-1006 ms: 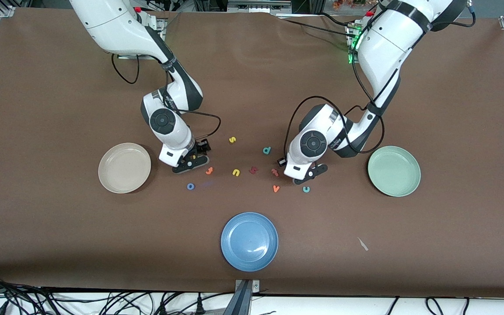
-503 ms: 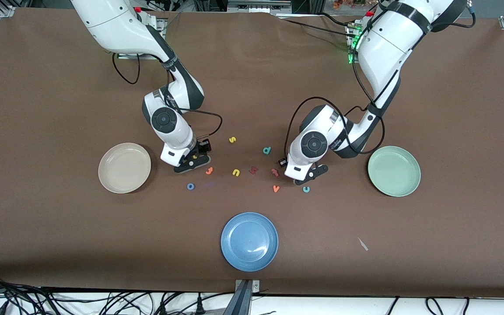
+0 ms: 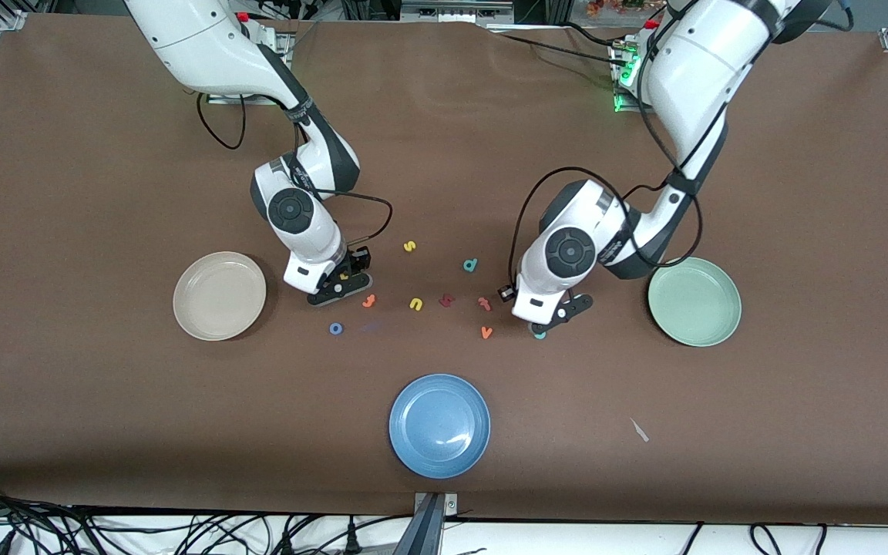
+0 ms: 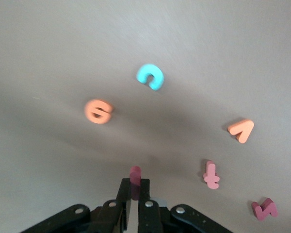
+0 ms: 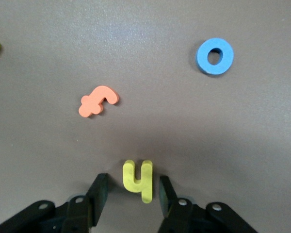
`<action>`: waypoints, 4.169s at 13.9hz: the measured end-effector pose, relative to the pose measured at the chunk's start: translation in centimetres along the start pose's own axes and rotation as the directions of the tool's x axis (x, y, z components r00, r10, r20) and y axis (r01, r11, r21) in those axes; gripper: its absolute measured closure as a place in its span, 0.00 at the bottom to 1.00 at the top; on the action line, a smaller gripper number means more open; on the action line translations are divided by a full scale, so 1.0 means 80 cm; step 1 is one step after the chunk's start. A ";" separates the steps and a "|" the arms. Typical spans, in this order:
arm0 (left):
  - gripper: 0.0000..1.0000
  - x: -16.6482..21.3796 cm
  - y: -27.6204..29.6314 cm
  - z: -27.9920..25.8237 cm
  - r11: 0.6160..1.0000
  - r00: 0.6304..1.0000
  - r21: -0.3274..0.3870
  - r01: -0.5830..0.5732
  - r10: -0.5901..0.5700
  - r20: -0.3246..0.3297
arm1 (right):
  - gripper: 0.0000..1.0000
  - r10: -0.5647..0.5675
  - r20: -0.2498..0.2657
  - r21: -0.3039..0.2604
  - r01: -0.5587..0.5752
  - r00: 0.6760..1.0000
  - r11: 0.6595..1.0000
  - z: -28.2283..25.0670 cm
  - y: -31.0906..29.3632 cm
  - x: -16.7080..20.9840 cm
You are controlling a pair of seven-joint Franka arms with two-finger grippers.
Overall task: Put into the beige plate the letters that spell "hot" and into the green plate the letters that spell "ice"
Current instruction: 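Grasp the yellow 4 and pink stick with the right and left grippers, then carry the 4 to the beige plate and the stick to the green plate, then move the right gripper to the blue o while the left gripper reaches the 6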
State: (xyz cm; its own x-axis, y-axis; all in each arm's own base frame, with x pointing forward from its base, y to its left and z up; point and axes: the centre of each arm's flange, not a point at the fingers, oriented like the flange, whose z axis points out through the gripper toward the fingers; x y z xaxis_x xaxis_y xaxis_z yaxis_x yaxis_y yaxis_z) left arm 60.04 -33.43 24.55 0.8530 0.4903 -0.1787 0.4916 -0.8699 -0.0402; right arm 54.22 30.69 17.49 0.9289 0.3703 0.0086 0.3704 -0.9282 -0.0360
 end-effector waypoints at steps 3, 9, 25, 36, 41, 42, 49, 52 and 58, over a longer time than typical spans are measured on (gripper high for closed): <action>0.93 0.033 -0.040 -0.029 0.996 0.997 0.055 -0.073 0.071 0.023 | 0.56 0.000 -0.005 0.001 0.000 1.000 1.000 0.000 -0.001 0.004; 0.93 0.158 -0.165 -0.045 0.951 0.949 0.042 -0.306 0.301 0.097 | 0.74 0.001 -0.020 0.003 -0.001 1.000 1.000 -0.004 -0.001 0.009; 0.78 0.267 -0.364 0.052 0.759 0.736 0.027 -0.650 0.621 0.271 | 0.56 0.220 0.079 -0.024 -0.219 0.972 0.976 -0.077 0.309 -0.014; 0.00 0.163 -0.194 -0.054 0.587 0.579 -0.030 -0.809 0.804 0.137 | 0.00 0.453 0.050 0.089 -0.456 0.890 0.886 -0.099 0.143 0.067; 0.00 0.110 -0.102 -0.032 0.525 0.525 -0.028 -0.851 0.851 -0.004 | 0.00 0.511 0.035 0.060 -0.512 0.859 0.857 -0.055 0.103 0.096; 0.02 0.102 -0.089 -0.018 0.524 0.524 -0.019 -0.852 0.852 -0.015 | 0.00 0.518 0.027 0.058 -0.519 0.855 0.853 -0.045 0.100 0.100; 0.14 0.081 -0.054 0.056 0.549 0.546 0.052 -0.835 0.836 -0.056 | 0.04 0.503 0.003 0.041 -0.503 0.864 0.863 -0.019 0.083 0.116; 0.16 0.079 -0.054 0.079 0.572 0.570 0.103 -0.814 0.820 -0.049 | 0.18 0.482 -0.002 0.017 -0.481 0.876 0.876 -0.015 0.076 0.115; 0.22 0.076 -0.052 0.081 0.581 0.579 0.103 -0.808 0.814 -0.049 | 0.31 0.471 -0.001 0.013 -0.470 0.882 0.882 -0.012 0.067 0.115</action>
State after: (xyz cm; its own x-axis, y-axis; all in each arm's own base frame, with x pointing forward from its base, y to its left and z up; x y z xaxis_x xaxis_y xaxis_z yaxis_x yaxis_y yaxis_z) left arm 62.09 -27.18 17.29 0.9026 -0.4215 -0.0880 -0.4215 -0.9066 0.0193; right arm 64.73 29.08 18.32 0.9939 -0.1100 -0.0080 -0.1103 -0.9927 -0.0486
